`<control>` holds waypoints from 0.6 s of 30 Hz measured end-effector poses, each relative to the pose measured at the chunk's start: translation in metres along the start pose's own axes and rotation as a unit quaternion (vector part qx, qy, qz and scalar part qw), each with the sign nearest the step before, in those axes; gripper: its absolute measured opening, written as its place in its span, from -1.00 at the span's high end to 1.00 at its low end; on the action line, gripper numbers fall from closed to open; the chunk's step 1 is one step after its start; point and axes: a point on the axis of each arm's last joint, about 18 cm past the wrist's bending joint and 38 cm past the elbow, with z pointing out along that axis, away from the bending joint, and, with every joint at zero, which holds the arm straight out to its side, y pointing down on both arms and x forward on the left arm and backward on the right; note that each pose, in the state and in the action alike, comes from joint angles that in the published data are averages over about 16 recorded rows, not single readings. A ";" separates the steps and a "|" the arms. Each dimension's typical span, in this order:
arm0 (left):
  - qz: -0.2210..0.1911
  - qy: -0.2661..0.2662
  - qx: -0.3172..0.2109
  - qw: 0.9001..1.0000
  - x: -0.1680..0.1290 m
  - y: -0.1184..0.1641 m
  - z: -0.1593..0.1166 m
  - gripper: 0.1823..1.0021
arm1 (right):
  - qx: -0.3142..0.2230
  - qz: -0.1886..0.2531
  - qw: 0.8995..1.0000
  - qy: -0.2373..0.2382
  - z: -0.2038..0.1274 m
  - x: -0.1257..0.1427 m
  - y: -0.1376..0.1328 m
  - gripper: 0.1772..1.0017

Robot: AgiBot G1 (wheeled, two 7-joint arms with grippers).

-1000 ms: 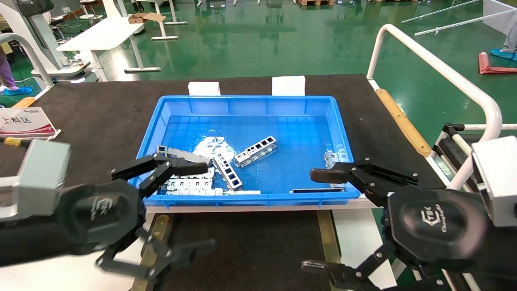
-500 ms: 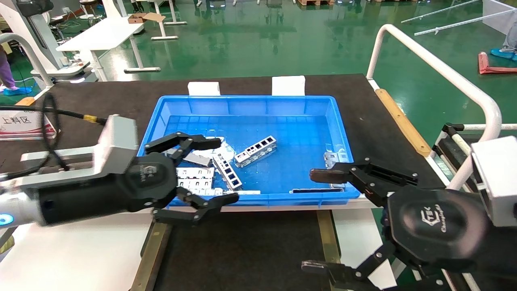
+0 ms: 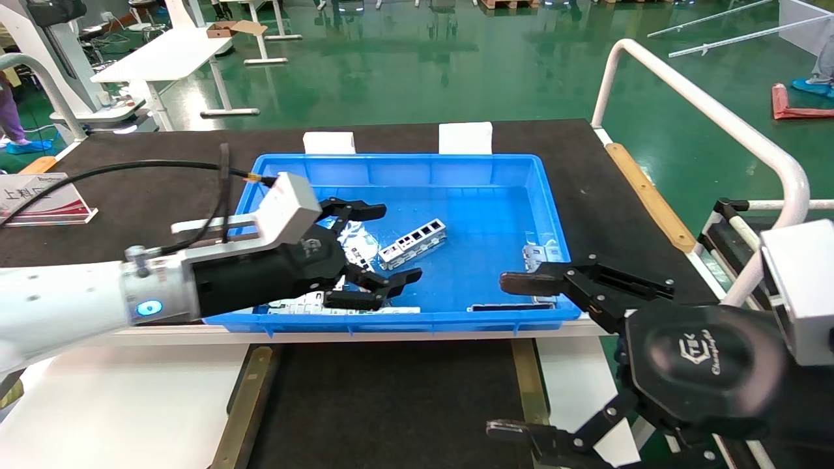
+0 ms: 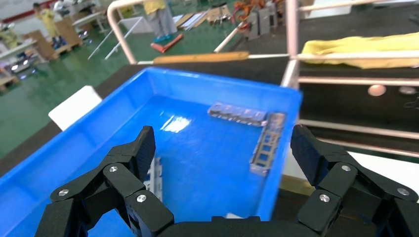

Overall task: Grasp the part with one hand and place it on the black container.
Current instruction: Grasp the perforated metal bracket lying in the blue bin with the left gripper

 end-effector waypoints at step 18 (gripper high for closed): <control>-0.047 -0.103 -0.051 0.992 -0.044 0.034 0.084 -1.00 | 0.000 0.000 1.000 0.000 0.000 0.000 0.000 -1.00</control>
